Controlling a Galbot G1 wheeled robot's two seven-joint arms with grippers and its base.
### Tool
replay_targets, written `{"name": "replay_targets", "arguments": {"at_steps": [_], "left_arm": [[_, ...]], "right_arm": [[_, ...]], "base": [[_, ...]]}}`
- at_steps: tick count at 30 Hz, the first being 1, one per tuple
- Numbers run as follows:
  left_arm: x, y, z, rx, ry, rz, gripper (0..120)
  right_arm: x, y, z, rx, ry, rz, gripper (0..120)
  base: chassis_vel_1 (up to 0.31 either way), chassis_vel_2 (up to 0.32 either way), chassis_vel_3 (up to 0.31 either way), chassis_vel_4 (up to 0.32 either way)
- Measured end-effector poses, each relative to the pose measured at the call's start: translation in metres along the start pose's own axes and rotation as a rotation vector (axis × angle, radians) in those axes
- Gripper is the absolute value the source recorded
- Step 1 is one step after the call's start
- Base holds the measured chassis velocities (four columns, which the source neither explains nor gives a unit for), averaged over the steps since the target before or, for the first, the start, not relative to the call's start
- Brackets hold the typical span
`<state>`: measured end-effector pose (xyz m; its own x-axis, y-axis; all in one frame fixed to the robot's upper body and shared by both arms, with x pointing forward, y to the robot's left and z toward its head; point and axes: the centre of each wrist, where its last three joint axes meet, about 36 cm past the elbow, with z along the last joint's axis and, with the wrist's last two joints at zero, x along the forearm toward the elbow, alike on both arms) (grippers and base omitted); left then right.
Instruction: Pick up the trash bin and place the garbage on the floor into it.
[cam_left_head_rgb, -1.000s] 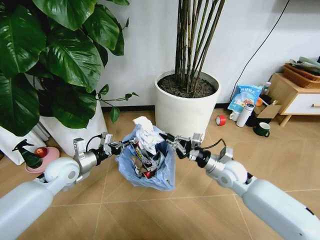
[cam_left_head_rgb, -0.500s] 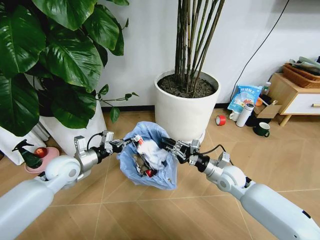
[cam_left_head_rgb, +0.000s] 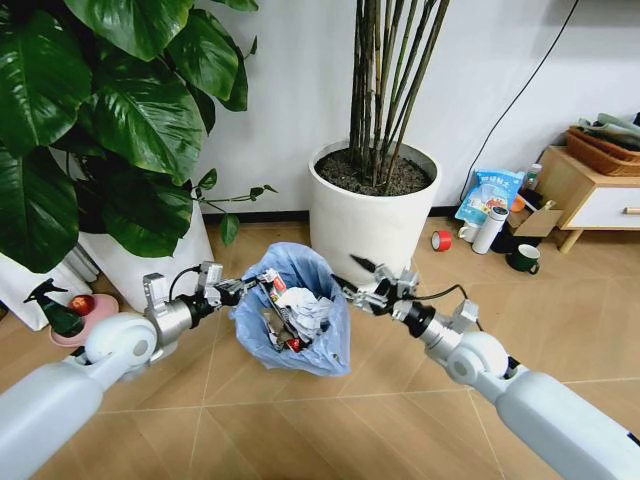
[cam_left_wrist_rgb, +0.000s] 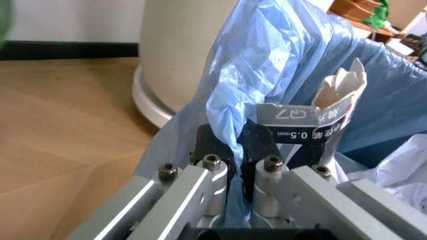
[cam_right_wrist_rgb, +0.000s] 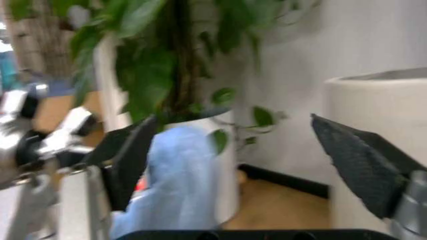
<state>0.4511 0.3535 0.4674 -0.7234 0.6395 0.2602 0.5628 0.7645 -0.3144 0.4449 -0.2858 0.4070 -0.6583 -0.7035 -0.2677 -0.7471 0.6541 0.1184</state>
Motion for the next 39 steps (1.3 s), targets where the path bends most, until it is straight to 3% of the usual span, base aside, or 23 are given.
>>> {"name": "replay_targets", "arguments": {"at_steps": [3, 9, 11, 14, 20, 29, 39], "left_arm": [[0.01, 0.004, -0.003, -0.017, -0.009, -0.022, 0], [0.025, 0.009, -0.01, -0.033, -0.032, -0.064, 0], [0.037, 0.016, -0.012, -0.047, -0.037, -0.105, 0], [0.054, 0.029, -0.006, -0.063, -0.032, -0.171, 0], [0.062, 0.042, 0.01, -0.06, -0.029, -0.24, 0], [0.069, 0.059, 0.029, -0.06, -0.044, -0.296, 0], [0.112, 0.065, 0.055, -0.039, -0.055, -0.393, 0]], "right_arm": [[0.006, -0.007, -0.009, 0.016, -0.011, 0.049, 98], [0.018, -0.016, -0.016, 0.06, -0.006, 0.141, 100], [0.028, -0.024, -0.017, 0.087, 0.007, 0.239, 100], [0.049, -0.035, -0.017, 0.128, 0.036, 0.388, 100], [0.092, -0.04, -0.014, 0.17, 0.069, 0.512, 100], [0.174, -0.013, -0.022, 0.292, 0.079, 0.72, 100], [0.196, 0.013, -0.013, 0.327, 0.07, 0.822, 100]], "base": [[0.0, 0.0, 0.0, 0.0], [0.0, 0.0, 0.0, 0.0], [0.0, 0.0, 0.0, 0.0], [0.0, 0.0, 0.0, 0.0], [0.0, 0.0, 0.0, 0.0], [0.0, 0.0, 0.0, 0.0], [0.0, 0.0, 0.0, 0.0]]}}
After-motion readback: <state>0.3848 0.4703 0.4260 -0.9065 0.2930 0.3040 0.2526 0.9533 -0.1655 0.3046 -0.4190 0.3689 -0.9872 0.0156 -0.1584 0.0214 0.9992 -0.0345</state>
